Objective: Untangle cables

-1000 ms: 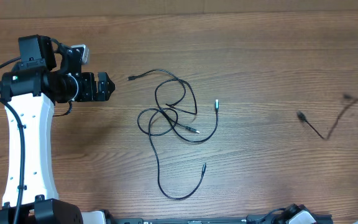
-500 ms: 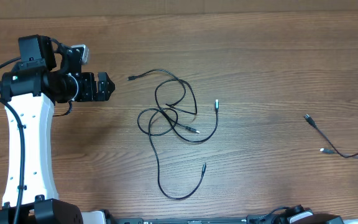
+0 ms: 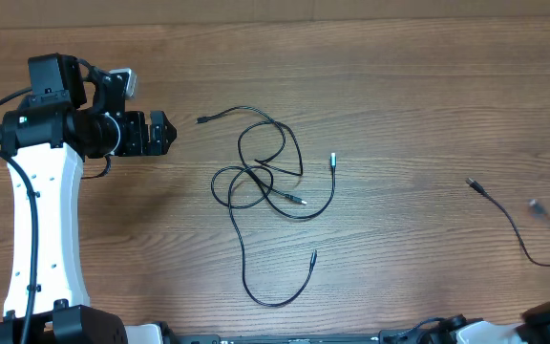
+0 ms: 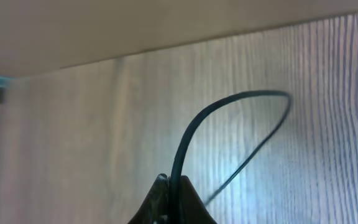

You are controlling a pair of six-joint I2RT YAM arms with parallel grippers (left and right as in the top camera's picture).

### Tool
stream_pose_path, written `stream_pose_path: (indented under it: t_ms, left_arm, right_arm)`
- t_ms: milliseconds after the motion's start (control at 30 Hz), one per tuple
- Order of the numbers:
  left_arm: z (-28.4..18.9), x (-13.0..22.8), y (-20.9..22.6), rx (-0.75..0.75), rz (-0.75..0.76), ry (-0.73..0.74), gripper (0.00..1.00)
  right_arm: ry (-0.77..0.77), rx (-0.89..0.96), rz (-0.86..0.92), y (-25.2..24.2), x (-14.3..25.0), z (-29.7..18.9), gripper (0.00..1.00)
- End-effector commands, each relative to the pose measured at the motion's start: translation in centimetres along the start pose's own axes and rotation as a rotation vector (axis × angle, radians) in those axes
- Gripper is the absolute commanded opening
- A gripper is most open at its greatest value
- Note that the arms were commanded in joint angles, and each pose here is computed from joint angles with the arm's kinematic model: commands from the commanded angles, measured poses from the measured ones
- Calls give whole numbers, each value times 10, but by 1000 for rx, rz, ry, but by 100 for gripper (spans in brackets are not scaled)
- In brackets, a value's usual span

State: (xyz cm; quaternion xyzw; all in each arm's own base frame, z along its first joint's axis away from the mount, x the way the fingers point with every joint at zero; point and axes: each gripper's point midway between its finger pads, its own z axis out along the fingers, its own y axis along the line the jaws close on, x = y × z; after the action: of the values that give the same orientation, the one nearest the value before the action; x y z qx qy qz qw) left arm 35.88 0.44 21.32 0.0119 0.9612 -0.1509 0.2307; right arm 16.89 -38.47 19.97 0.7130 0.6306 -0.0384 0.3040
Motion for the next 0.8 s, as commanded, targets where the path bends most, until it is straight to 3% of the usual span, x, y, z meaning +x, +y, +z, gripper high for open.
stream_pose_path:
  t_ms: [0,67,133,167,767]
  left_arm:
    - [-4,-5,0,-6,26,-15,100]
    - [-4,-5,0,-6,26,-16,100]
    - [-4,-5,0,-6,26,-15,100]
    - [-4,-5,0,-6,26,-15,100]
    - [-4,-5,0,-6,26,-15,100]
  right_arm:
    - [4,63,87,-18,-9,21,4]
    - [47,64,114,-23,-3,33,24]
    - [89,48,125,-24,3,41,83]
    - [106,37,129,-23,6,44,100]
    - [358,-258,64,26,52,28,100]
